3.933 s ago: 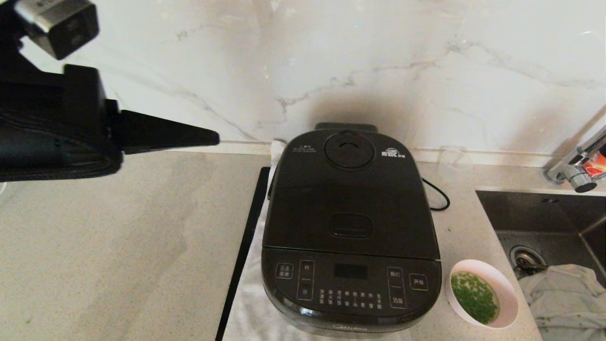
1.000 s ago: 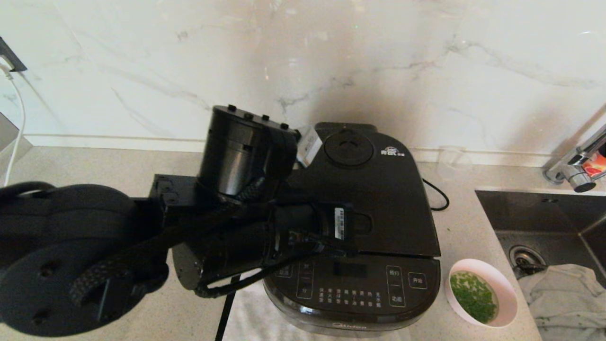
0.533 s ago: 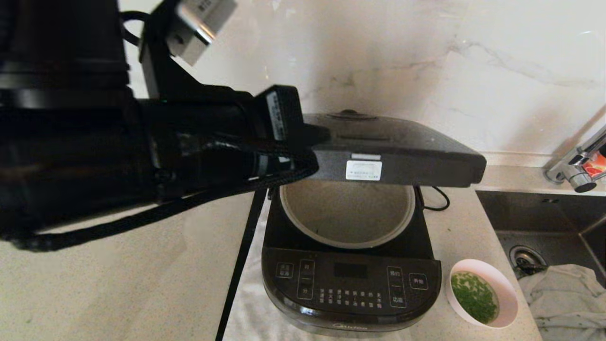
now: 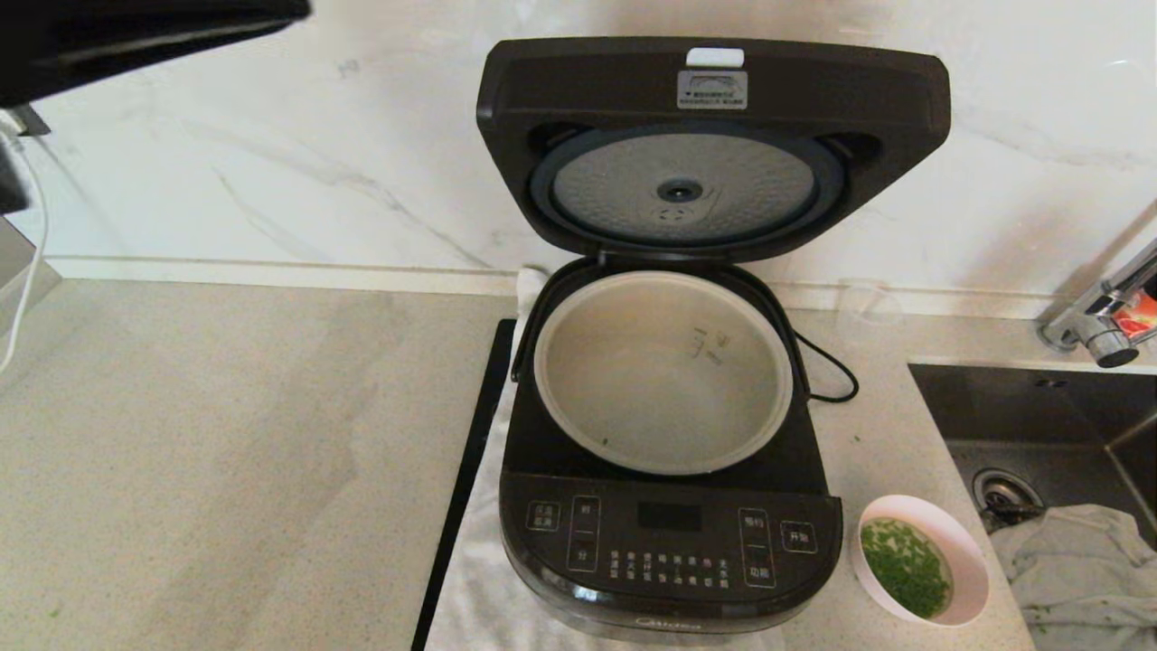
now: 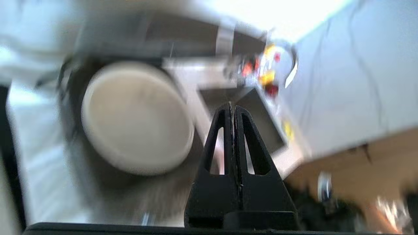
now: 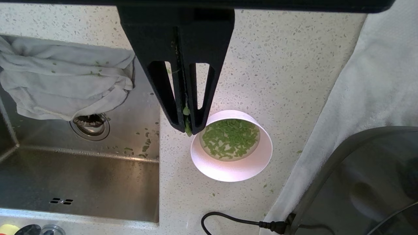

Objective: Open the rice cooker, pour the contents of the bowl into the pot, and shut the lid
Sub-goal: Open the rice cooker

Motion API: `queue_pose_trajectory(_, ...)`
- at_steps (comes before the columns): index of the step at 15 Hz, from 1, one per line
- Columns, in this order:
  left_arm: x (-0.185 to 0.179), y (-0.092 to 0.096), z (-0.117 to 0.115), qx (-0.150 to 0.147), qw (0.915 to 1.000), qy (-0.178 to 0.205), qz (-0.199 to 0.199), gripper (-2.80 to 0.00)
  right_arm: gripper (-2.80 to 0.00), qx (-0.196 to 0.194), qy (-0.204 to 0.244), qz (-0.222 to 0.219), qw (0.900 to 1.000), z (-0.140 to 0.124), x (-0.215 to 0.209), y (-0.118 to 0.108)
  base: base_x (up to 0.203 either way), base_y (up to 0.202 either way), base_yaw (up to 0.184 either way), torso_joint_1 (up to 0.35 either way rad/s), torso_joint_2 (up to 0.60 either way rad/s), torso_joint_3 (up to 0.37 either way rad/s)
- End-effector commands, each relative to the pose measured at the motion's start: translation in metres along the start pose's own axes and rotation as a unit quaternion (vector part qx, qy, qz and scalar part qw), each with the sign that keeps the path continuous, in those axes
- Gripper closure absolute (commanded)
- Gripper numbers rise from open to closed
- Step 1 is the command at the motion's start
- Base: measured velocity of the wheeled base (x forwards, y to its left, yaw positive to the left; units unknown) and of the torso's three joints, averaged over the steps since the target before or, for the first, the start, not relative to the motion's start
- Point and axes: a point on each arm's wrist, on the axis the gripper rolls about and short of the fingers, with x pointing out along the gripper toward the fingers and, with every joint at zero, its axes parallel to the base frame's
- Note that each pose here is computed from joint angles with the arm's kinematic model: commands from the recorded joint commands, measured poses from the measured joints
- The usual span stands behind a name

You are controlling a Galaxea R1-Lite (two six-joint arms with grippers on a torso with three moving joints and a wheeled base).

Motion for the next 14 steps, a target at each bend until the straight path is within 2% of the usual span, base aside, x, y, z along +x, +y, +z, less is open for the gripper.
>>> queue_pose_trajectory(1, -0.052, 0.009, -0.012, -0.006, 0.9995, 0.031, -0.003, 0.00, 0.00, 0.000, 0.000, 0.000, 1.000, 0.000, 0.000, 0.000, 0.000, 0.000, 0.000, 0.000, 0.00, 0.000)
queue_pose_trajectory(2, -0.058, 0.015, -0.027, -0.014, 0.9970, 0.075, -0.010, 0.00, 0.00, 0.000, 0.000, 0.000, 1.000, 0.000, 0.000, 0.000, 0.000, 0.000, 0.000, 0.000, 0.00, 0.000)
queue_pose_trajectory(4, -0.058, 0.027, -0.058, -0.046, 0.9851, 0.164, -0.022, 0.00, 0.00, 0.000, 0.000, 0.000, 1.000, 0.000, 0.000, 0.000, 0.000, 0.000, 0.000, 0.000, 0.00, 0.000)
queue_pose_trajectory(6, -0.044, 0.038, -0.087, -0.059, 0.9712, 0.231, -0.002, 0.00, 0.00, 0.000, 0.000, 0.000, 1.000, 0.000, 0.000, 0.000, 0.000, 0.000, 0.000, 0.000, 0.00, 0.000)
queue_pose_trajectory(7, -0.031, 0.040, -0.094, -0.062, 0.9665, 0.249, 0.006, 0.00, 0.00, 0.000, 0.000, 0.000, 1.000, 0.000, 0.000, 0.000, 0.000, 0.000, 0.000, 0.000, 0.00, 0.000)
queue_pose_trajectory(10, 0.011, 0.040, -0.105, -0.065, 0.9634, 0.260, 0.000, 0.00, 0.00, 0.000, 0.000, 0.000, 1.000, 0.000, 0.000, 0.000, 0.000, 0.000, 0.000, 0.000, 0.00, 0.000)
queue_pose_trajectory(14, 0.066, 0.034, -0.105, -0.066, 0.9724, 0.221, -0.036, 0.00, 0.00, 0.000, 0.000, 0.000, 1.000, 0.000, 0.000, 0.000, 0.000, 0.000, 0.000, 0.000, 0.00, 0.000)
